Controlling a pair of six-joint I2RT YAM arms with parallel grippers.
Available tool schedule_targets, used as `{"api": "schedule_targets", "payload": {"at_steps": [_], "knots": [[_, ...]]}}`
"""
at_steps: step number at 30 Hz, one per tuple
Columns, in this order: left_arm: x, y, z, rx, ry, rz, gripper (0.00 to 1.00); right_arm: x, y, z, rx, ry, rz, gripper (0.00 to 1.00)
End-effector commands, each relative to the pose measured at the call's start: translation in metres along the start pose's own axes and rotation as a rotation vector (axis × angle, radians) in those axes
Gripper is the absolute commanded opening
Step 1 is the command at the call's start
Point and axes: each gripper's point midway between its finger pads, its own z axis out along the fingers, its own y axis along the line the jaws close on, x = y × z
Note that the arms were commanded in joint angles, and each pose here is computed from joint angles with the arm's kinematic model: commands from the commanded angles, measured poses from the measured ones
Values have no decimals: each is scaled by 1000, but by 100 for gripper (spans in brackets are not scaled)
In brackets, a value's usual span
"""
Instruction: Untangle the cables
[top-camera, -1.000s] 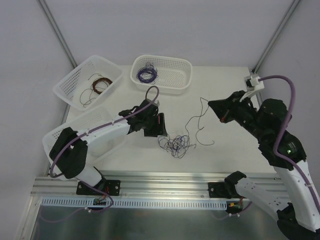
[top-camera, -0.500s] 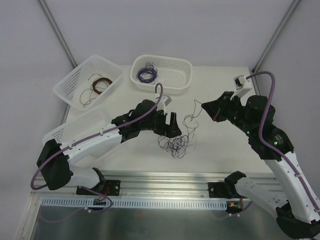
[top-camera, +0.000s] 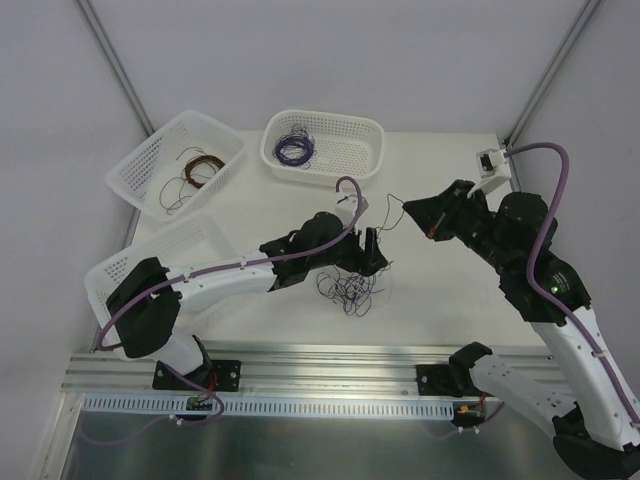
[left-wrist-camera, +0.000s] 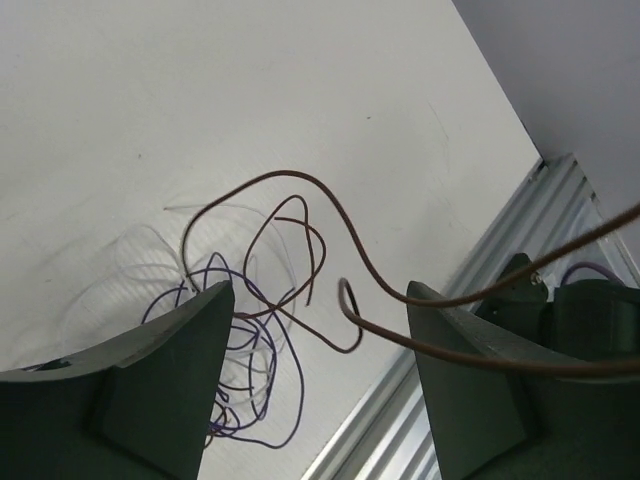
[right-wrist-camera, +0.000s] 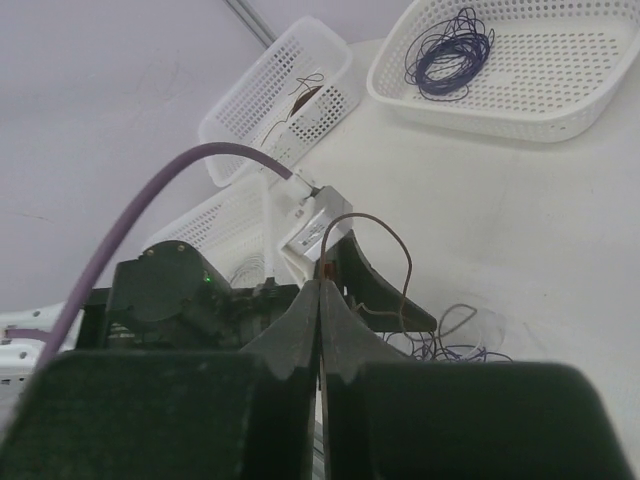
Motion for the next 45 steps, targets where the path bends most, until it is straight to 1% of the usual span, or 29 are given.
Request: {"api": "schedule_targets", "payload": {"at_steps": [1,4,5,7,8,12,13,15,16,17,18,19,20,22,23,25,26,28,30,31,32,33,34,35,36,39,43,45], "knots": [[-13,3,14,-28,-87,-5,69,-28,20,-13,-61,-98,21,1],[-7,8,18,-42,-74,-8,57,-29,20,-15,-65,-103,20,1],[-6,8,19,-40,-73,-9,47,-29,20,-16,-63,-106,20,1],[-6,7,19,-36,-72,-7,37,-28,19,-16,-61,-106,21,1],[-8,5,18,-33,-77,-7,25,-28,19,-17,-59,-105,21,1],[-12,3,14,-34,-76,-1,0,-19,6,-14,-14,-86,10,1],[-13,3,12,-39,-72,1,0,-18,-1,-13,21,-89,9,1],[-24,-2,6,-42,-83,5,0,-3,-18,-10,89,-45,-2,4],[-21,1,1,-67,-57,8,0,1,-27,-9,130,-38,-6,10],[-33,-4,-4,-71,-71,11,0,7,-38,-10,175,-17,-14,14],[-35,-2,-6,-91,-64,15,0,13,-45,-9,201,1,-23,19],[-29,7,-11,-136,-21,23,0,24,-56,-10,244,30,-31,28],[-40,6,-16,-147,-27,21,0,30,-62,-10,262,48,-36,32],[-41,15,-23,-193,5,26,0,40,-71,-12,289,74,-45,39],[-37,26,-30,-244,39,30,0,51,-81,-12,321,96,-44,41],[-47,29,-38,-274,39,50,0,60,-87,-15,330,104,-41,43],[-48,30,-44,-291,60,57,0,71,-93,-14,342,129,-39,43],[-52,33,-51,-305,77,64,0,83,-95,-10,325,157,-26,43],[-59,29,-58,-305,95,72,0,106,-103,-4,325,207,3,43],[-61,28,-59,-305,102,82,0,111,-98,1,288,218,16,44],[-71,22,-62,-295,88,85,0,120,-100,6,284,237,38,45],[-71,22,-65,-299,102,87,0,134,-106,9,290,265,50,46],[-74,21,-67,-300,101,95,0,141,-100,15,245,281,64,47],[-82,17,-70,-297,86,95,0,147,-99,19,232,294,73,48],[-83,18,-73,-304,96,97,0,161,-104,23,241,326,87,50],[-102,14,-82,-304,71,97,0,176,-101,36,211,358,105,53],[-112,13,-90,-312,62,120,0,201,-88,53,129,411,114,58],[-117,11,-93,-311,56,118,0,210,-88,59,124,427,110,59]]}}
